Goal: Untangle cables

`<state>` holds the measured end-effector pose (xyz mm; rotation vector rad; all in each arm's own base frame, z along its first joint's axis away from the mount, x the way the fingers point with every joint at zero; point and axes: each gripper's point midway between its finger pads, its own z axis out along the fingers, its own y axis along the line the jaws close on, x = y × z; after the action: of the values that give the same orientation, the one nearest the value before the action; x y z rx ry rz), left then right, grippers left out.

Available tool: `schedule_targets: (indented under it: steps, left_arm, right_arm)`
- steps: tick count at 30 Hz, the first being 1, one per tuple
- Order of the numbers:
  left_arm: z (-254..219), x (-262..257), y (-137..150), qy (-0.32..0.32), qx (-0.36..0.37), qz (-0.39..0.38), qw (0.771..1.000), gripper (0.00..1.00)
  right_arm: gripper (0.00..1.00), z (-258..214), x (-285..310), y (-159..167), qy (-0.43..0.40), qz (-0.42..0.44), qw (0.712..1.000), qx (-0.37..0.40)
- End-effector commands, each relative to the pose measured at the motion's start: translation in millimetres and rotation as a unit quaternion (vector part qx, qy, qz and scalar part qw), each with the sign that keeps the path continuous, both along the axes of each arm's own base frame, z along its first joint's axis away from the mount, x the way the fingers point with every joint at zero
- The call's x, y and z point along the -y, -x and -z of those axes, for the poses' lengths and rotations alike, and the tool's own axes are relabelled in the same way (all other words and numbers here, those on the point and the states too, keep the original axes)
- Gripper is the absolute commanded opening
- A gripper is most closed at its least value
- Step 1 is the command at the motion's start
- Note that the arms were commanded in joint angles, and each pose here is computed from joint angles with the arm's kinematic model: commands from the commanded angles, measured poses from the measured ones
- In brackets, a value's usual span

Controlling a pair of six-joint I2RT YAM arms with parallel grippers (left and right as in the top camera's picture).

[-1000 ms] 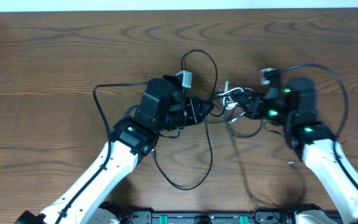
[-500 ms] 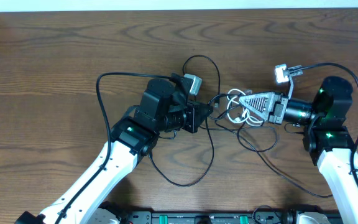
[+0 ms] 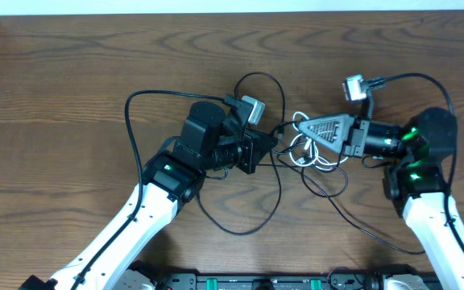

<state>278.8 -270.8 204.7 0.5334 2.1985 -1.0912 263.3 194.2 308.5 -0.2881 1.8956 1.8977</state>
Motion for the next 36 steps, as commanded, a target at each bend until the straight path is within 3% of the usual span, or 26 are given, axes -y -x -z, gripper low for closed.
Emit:
schedule_targets:
  steps: [1,4,8,10,15,19,21,24,30,36]
  left_arm:
    - [11,-8,-14,-0.034,0.011,-0.030,0.999,0.08]
    - [24,-16,-24,-0.062,0.008,-0.060,0.996,0.08]
    - [39,-27,-31,-0.096,0.002,-0.090,0.991,0.08]
    - [46,-37,-36,-0.120,0.002,-0.114,0.986,0.08]
    - [59,-60,-41,-0.175,0.002,-0.159,0.972,0.08]
    - [60,-59,-40,-0.184,0.011,-0.145,0.972,0.08]
    - [59,-58,-40,-0.182,0.012,-0.144,0.973,0.08]
    - [59,-54,-37,-0.173,0.008,-0.134,0.976,0.08]
    - [48,-35,-31,-0.120,-0.006,-0.103,0.987,0.08]
    - [43,-34,-35,-0.056,-0.087,-0.174,0.979,0.08]
  right_arm:
    - [0.01,-20,-8,1,-0.021,0.013,1.000,-0.002]
    - [0.02,-23,-5,-11,-0.024,0.051,0.998,0.023]
    - [0.15,-21,-1,-25,0.010,0.096,0.983,0.158]
    - [0.15,-12,0,-31,0.034,0.111,0.975,0.191]
    - [0.24,38,22,-70,0.137,0.221,0.952,0.162]
    - [0.41,80,51,-90,0.239,0.297,0.916,0.126]
    - [0.56,102,70,-97,0.295,0.334,0.889,0.103]
    - [0.74,120,81,-95,0.328,0.351,0.874,0.072]
    - [0.80,126,56,-73,0.307,0.266,0.911,0.065]
    - [0.63,128,23,-26,0.241,0.137,0.961,0.000]
